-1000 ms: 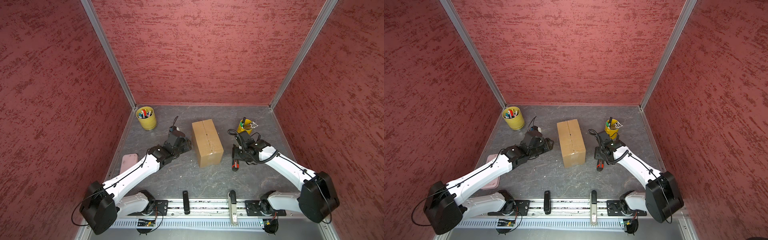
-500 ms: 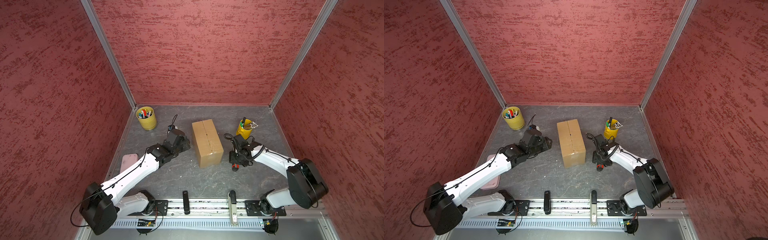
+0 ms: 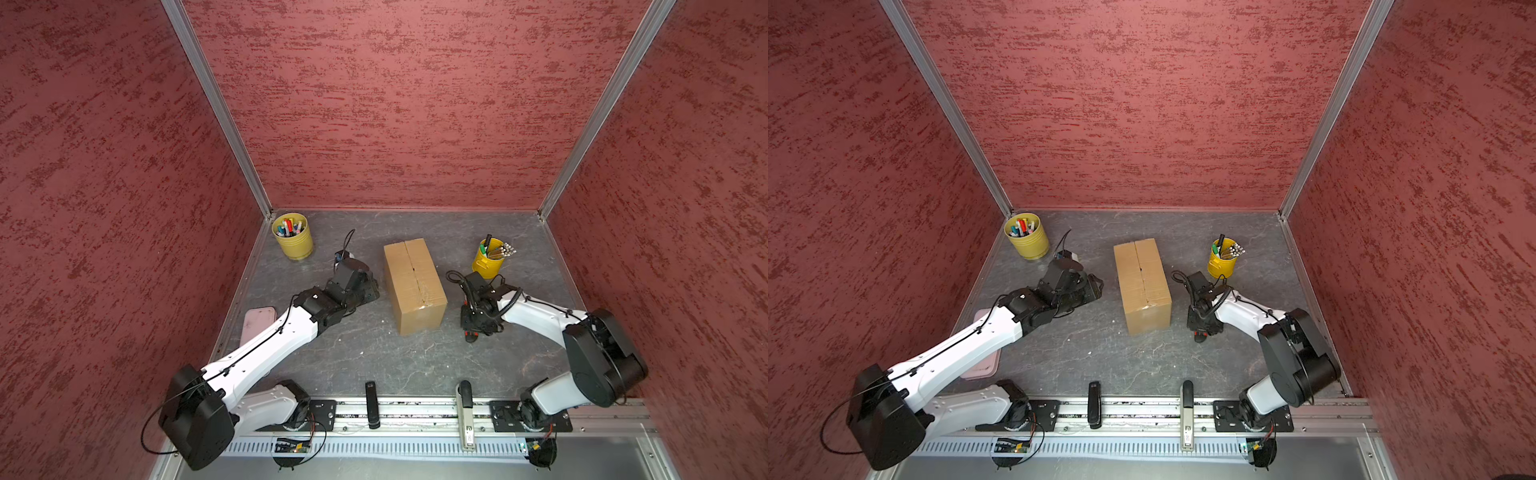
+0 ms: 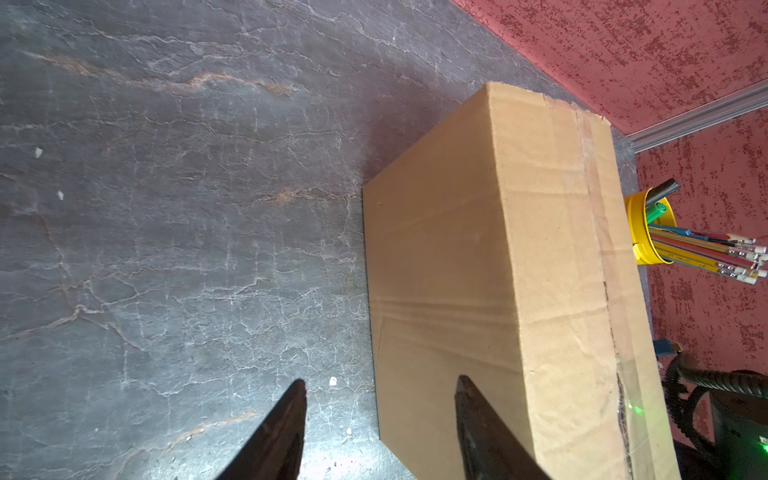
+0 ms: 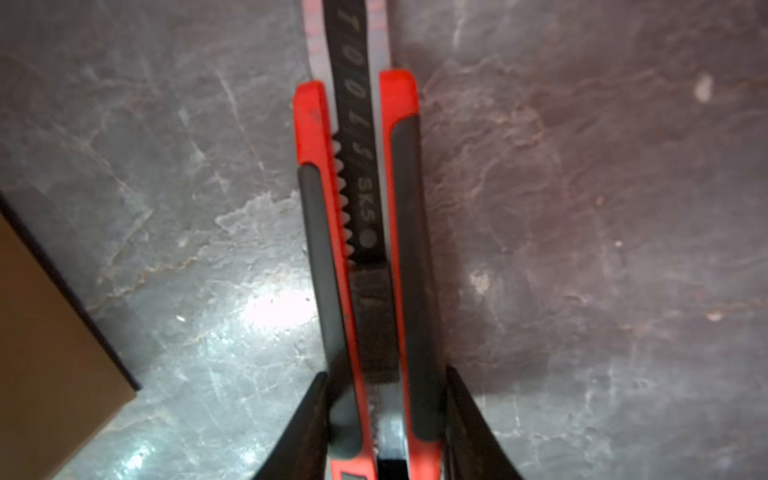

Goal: Unpack the express box

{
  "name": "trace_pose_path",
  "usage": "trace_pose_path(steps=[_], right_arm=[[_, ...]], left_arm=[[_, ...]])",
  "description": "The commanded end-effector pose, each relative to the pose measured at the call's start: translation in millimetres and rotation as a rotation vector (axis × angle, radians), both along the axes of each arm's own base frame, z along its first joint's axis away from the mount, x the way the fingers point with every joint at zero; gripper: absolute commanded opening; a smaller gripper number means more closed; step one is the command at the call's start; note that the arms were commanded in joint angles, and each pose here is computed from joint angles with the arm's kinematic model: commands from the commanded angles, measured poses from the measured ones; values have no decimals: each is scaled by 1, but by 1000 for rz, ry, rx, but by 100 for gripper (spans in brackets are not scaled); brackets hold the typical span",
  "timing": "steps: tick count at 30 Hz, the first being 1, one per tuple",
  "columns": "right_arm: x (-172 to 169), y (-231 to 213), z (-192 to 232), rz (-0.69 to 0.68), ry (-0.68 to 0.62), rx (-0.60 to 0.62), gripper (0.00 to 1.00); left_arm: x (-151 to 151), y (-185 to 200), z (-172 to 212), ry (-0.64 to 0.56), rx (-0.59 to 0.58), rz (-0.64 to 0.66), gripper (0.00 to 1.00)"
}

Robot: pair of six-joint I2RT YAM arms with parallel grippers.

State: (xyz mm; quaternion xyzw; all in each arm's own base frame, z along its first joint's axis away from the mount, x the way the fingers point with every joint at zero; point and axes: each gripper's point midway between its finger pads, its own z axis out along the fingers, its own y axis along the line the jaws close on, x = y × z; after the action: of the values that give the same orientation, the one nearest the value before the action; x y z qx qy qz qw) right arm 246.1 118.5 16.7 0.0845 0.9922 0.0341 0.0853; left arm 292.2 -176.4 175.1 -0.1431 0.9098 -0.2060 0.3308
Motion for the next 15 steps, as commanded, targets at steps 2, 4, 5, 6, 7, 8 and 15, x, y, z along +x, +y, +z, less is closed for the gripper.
trace_pose_path(steps=[2,4,5,6,7,8,15], right_arm=[[-2,-8,-2,7,5,-52,22],[0,-8,5,21,-1,-54,18],[2,-7,12,28,-11,-52,17],[3,-6,16,33,-17,-49,16],[4,-6,25,43,-27,-49,16],[5,-7,32,48,-34,-51,15],[11,-10,99,78,-121,-58,13]], left_arm=[[4,2,24,-50,-11,-14,60],[5,0,29,-54,-25,-26,62],[6,-2,33,-55,-35,-38,64],[6,-4,36,-56,-46,-48,65],[6,-6,41,-58,-59,-63,67],[7,-10,45,-59,-72,-79,68],[15,-39,66,-78,-152,-180,79]])
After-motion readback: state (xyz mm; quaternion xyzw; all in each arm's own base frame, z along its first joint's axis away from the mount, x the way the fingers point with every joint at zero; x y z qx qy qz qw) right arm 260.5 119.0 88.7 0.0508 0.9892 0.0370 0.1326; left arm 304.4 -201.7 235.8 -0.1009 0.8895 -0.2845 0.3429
